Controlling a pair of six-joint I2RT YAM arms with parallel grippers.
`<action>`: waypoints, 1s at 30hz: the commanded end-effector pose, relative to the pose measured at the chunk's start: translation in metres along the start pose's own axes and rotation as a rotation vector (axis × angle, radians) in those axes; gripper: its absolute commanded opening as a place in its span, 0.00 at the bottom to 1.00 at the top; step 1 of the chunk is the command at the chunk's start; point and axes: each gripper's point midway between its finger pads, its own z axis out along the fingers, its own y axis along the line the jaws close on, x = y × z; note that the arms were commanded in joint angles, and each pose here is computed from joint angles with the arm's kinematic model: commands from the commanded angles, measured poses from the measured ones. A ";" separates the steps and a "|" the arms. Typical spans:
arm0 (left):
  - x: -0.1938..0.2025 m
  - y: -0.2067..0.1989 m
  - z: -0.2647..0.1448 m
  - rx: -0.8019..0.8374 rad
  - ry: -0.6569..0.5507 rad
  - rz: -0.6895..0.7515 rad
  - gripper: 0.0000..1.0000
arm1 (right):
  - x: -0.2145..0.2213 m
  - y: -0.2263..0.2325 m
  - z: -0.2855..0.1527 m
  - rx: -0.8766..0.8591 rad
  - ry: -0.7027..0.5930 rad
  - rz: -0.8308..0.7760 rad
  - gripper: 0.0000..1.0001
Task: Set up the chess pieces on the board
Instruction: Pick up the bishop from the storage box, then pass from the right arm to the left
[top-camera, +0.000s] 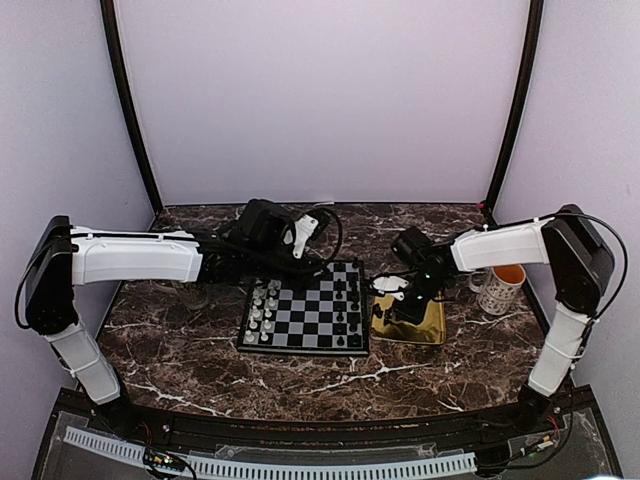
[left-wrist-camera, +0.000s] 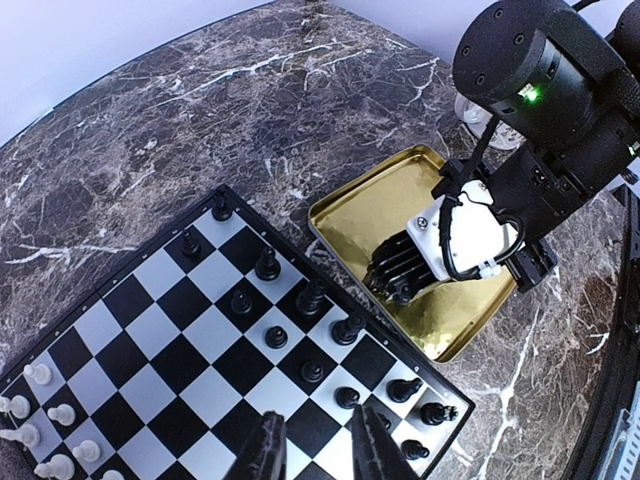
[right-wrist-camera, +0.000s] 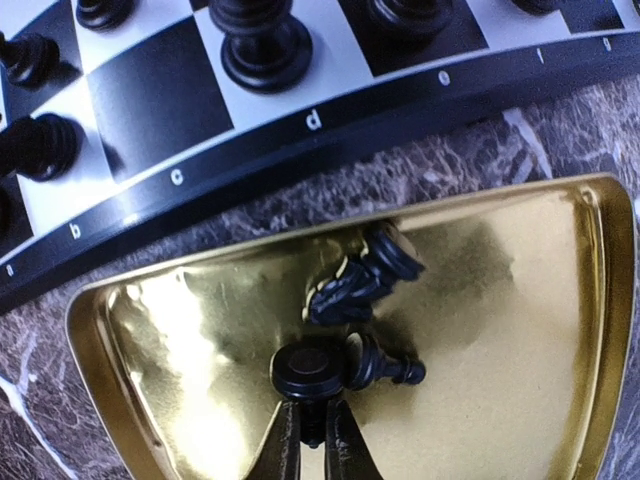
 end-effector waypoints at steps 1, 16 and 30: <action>-0.013 -0.018 -0.011 0.083 -0.067 0.049 0.25 | 0.010 0.004 -0.018 0.008 0.022 -0.010 0.06; 0.017 -0.112 -0.012 0.477 -0.376 0.573 0.39 | -0.024 0.065 -0.093 -0.449 -0.186 0.028 0.07; 0.030 -0.148 0.025 0.430 -0.284 1.003 0.52 | -0.029 0.099 -0.112 -0.698 -0.213 0.042 0.09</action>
